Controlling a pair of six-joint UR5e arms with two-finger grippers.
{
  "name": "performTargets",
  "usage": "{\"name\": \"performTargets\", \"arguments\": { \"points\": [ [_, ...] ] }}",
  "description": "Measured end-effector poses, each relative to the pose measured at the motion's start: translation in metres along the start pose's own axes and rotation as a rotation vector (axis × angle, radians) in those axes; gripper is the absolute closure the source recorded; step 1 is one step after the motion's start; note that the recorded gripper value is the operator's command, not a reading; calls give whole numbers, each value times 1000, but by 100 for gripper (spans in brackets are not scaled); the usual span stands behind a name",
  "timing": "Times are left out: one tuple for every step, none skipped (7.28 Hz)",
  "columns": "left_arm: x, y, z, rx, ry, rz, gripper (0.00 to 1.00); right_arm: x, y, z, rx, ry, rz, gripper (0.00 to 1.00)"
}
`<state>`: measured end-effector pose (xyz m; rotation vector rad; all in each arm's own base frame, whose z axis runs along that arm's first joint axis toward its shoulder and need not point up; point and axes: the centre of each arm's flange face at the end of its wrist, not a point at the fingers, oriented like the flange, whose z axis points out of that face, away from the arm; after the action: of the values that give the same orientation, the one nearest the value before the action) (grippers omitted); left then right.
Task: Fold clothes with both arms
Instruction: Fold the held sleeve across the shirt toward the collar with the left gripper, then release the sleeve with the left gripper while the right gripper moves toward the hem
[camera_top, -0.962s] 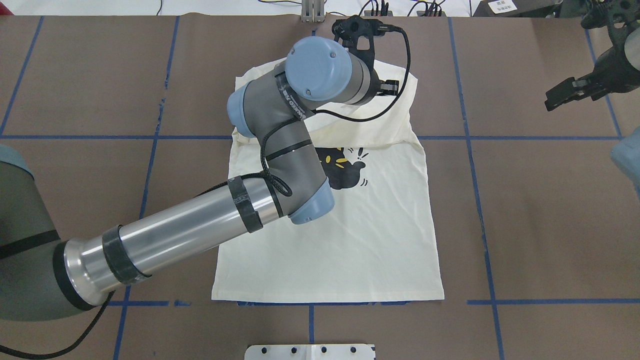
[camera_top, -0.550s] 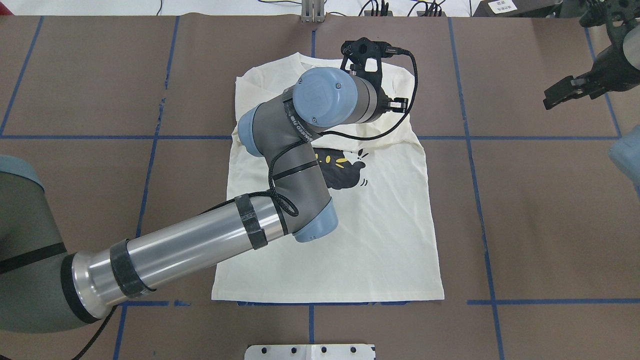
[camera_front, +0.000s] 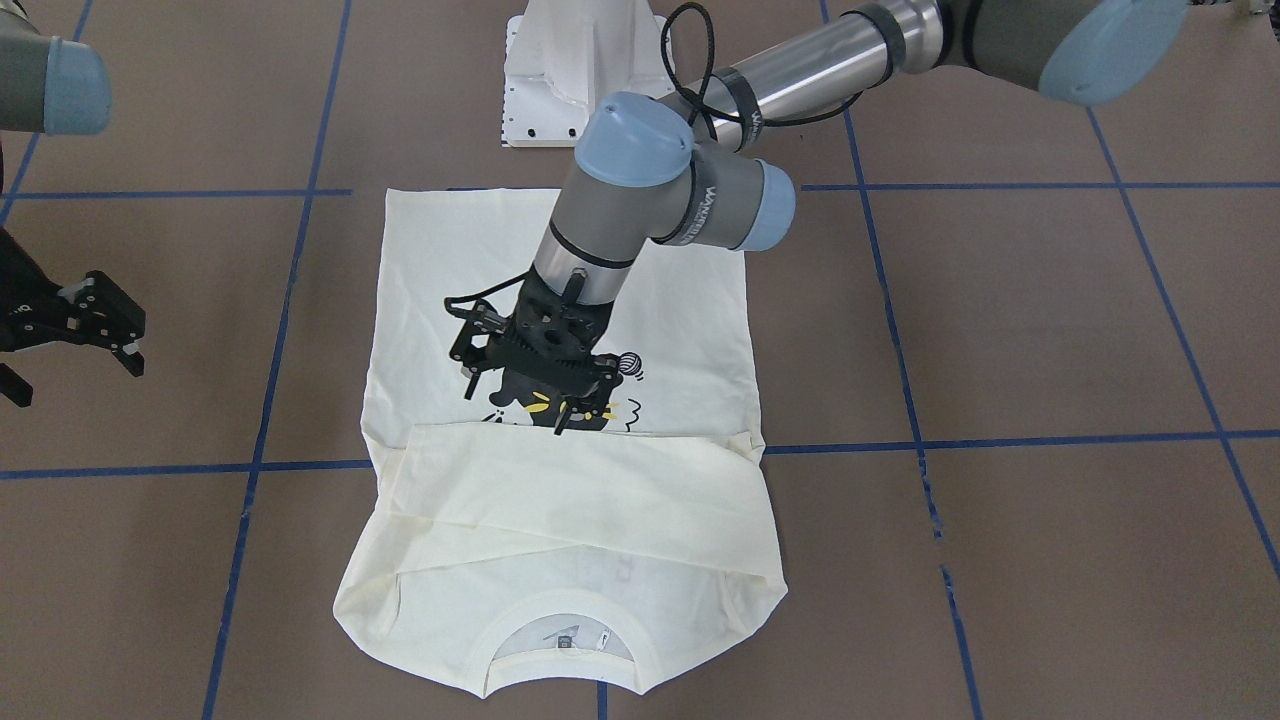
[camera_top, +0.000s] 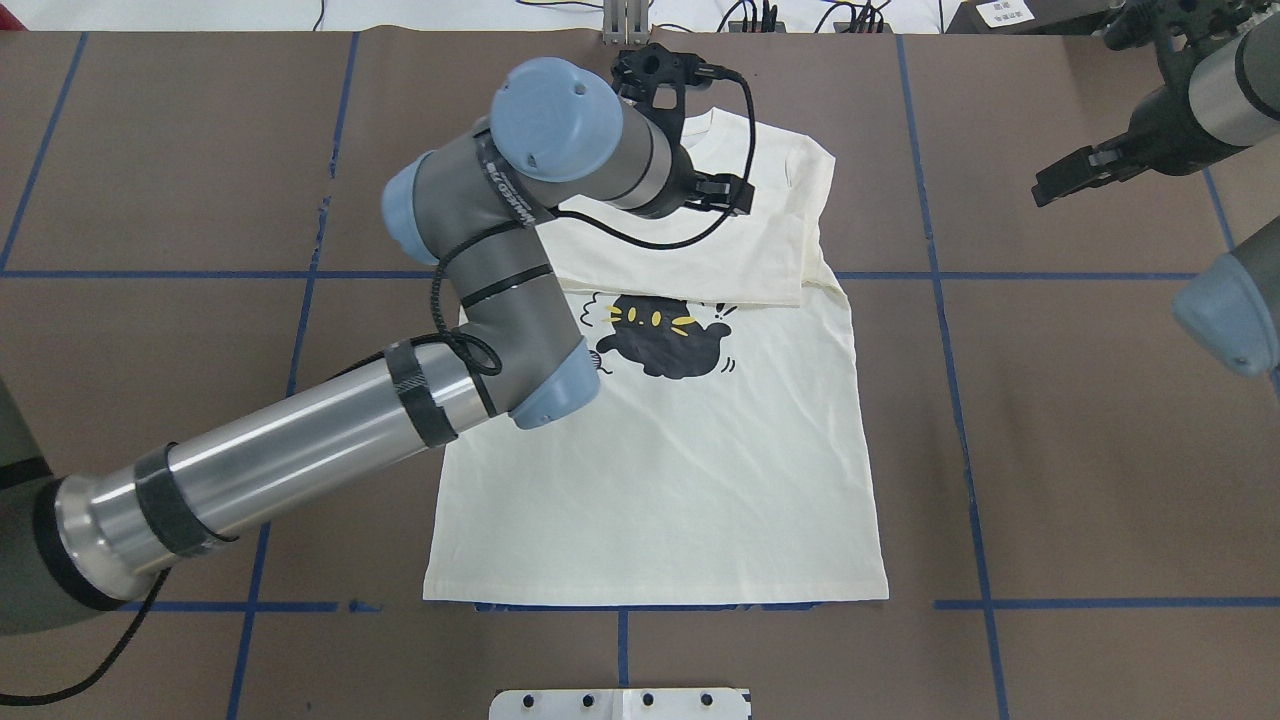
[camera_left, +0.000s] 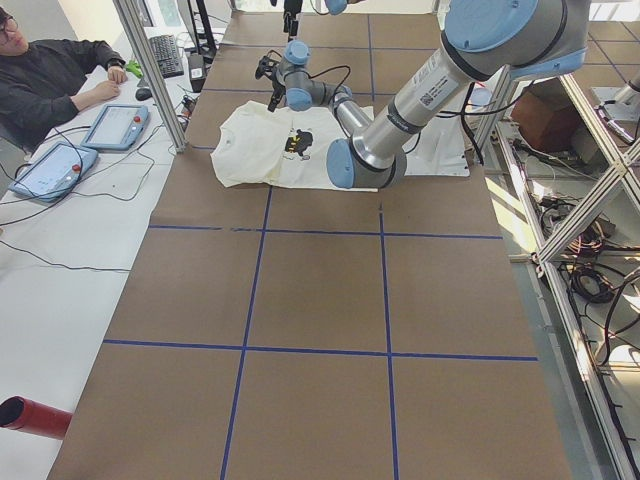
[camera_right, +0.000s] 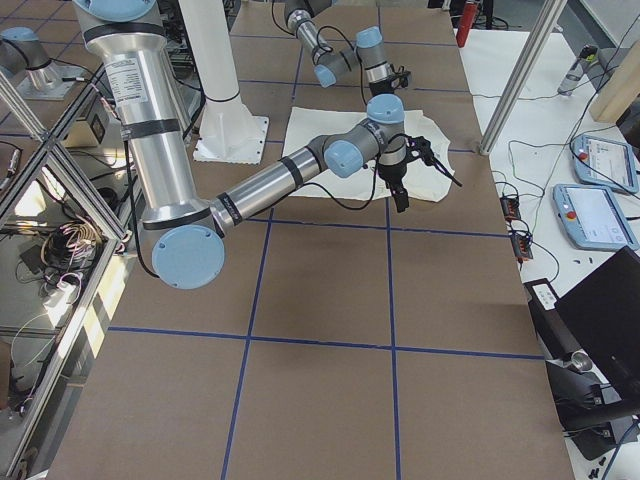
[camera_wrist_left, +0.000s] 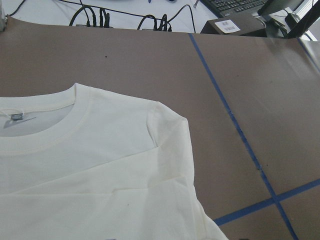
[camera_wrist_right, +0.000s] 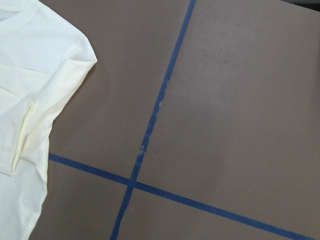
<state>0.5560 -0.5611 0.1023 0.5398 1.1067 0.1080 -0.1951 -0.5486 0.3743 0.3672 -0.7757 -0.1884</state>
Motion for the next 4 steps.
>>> {"name": "performTargets", "arguments": {
  "points": [
    [-35, 4, -23, -30, -53, 47, 0, -21, -7, 4, 7, -23, 19, 0],
    [-65, 14, -46, -51, -96, 87, 0, -40, -10, 8, 3, -44, 68, 0],
    [-92, 32, -66, -65, -118, 110, 0, -56, -7, 13, -10, -61, 115, 0],
    [-112, 52, -86, -68, -124, 111, 0, -65, 3, 18, -28, -69, 146, 0]
  ]
}}
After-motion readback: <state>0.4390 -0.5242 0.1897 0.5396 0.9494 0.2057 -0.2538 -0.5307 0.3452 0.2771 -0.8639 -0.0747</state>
